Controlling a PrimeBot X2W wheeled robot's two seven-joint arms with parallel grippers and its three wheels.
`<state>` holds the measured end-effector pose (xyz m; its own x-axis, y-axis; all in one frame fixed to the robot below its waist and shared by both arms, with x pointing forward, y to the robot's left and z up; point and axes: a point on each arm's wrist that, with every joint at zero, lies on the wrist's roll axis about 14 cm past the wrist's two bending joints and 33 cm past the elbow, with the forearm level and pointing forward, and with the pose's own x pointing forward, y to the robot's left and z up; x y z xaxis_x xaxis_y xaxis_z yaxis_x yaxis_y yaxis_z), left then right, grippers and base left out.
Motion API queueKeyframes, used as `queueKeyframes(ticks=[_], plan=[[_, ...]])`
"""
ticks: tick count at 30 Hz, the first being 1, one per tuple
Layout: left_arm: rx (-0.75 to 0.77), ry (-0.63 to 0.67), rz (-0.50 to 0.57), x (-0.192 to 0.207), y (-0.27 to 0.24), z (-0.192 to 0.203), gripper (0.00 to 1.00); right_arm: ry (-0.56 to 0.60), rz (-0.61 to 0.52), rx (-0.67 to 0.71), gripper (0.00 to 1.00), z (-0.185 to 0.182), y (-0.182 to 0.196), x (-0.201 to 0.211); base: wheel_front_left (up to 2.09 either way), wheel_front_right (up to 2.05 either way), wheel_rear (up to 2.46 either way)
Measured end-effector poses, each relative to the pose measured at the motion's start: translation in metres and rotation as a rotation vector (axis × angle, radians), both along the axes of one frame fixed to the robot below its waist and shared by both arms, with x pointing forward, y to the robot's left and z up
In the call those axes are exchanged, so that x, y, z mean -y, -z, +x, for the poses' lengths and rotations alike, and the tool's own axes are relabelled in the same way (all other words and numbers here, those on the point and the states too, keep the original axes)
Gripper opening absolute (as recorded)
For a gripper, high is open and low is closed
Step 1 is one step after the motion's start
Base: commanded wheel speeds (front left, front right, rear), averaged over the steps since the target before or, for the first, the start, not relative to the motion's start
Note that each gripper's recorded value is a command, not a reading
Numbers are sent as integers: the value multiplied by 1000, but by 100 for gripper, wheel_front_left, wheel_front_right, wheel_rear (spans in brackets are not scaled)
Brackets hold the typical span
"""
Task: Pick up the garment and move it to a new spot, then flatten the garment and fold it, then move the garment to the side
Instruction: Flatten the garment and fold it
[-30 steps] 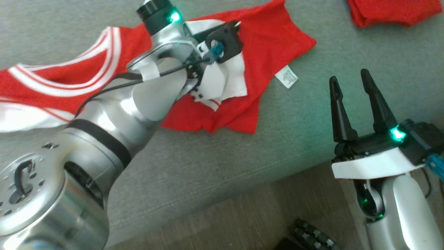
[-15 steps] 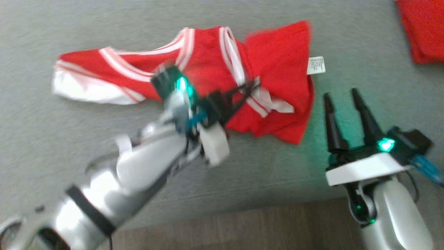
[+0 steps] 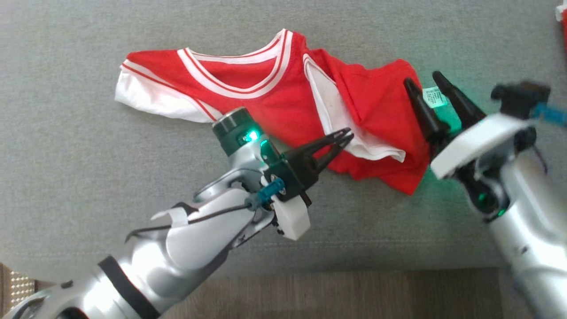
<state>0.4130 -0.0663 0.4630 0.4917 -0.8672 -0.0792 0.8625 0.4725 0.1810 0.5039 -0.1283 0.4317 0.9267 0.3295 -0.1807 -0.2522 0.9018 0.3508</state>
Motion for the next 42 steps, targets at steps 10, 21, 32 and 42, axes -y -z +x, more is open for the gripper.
queueKeyframes(ticks=[10,21,32,42], plan=[[33,10,-3,7,-10,-11,0,-163,81,-409,61,-4,24,-10,0,0,0],[102,-268,-174,-42,-64,19,0,123,145,-19,0,29,-37,49,0,0,0],[188,-617,-200,-155,-80,37,0,288,70,-278,52,-81,69,85,0,0,0],[224,-737,-156,-199,-73,55,0,425,-7,-260,100,-123,69,120,0,0,0]])
